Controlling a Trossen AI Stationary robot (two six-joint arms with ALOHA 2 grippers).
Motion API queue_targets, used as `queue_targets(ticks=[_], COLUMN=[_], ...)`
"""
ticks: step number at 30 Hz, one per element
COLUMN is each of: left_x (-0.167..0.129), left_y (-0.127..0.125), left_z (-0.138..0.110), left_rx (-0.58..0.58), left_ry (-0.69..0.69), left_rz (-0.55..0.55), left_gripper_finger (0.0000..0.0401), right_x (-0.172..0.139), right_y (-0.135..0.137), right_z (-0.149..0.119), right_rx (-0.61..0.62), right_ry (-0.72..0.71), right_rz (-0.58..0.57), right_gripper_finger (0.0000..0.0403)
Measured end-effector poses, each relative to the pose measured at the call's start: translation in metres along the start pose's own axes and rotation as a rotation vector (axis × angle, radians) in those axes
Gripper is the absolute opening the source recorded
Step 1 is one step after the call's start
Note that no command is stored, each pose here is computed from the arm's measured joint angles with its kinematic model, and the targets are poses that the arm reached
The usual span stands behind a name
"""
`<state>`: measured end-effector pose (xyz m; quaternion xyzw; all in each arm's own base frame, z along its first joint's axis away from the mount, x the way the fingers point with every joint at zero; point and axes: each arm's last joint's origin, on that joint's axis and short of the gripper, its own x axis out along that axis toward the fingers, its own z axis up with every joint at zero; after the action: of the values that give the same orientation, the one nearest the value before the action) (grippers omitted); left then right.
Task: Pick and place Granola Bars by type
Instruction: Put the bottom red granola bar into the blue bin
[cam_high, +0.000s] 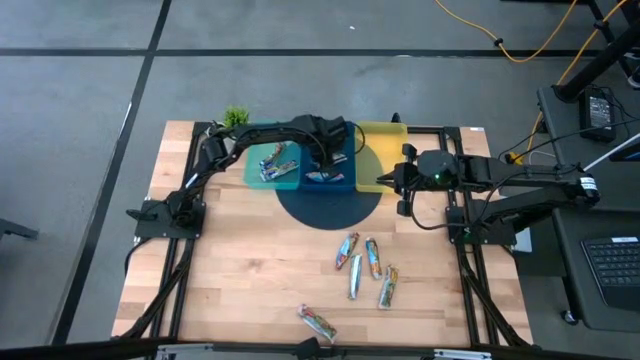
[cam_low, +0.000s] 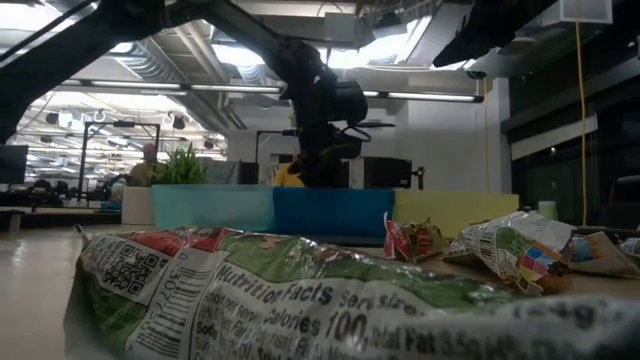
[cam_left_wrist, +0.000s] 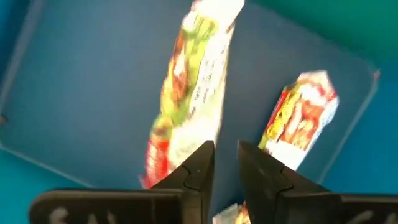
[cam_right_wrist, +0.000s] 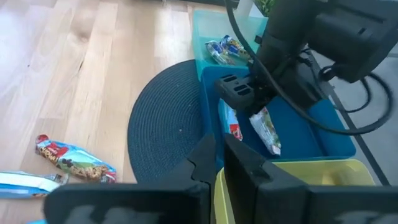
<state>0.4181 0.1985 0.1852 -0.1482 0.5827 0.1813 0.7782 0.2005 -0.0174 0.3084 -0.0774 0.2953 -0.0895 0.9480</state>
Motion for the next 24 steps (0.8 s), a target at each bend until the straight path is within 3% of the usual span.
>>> queue_targets(ticks=[13,24], left_x=[0.005,0.002], left_y=[-0.005,-0.015], left_z=[0.001,-0.007], left_rx=[0.012,0.079], left_ry=[-0.003,0.07], left_rz=[0.012,-0.023], left_gripper_finger=[0.0072,0.0049], right_x=[0.0,0.0], right_y=[0.0,0.0], right_z=[0.0,0.0], right_rx=[-0.003,-0.004], right_ry=[0.004,0.004], right_rz=[0.001,0.0], right_gripper_finger=[0.0034,0.0034])
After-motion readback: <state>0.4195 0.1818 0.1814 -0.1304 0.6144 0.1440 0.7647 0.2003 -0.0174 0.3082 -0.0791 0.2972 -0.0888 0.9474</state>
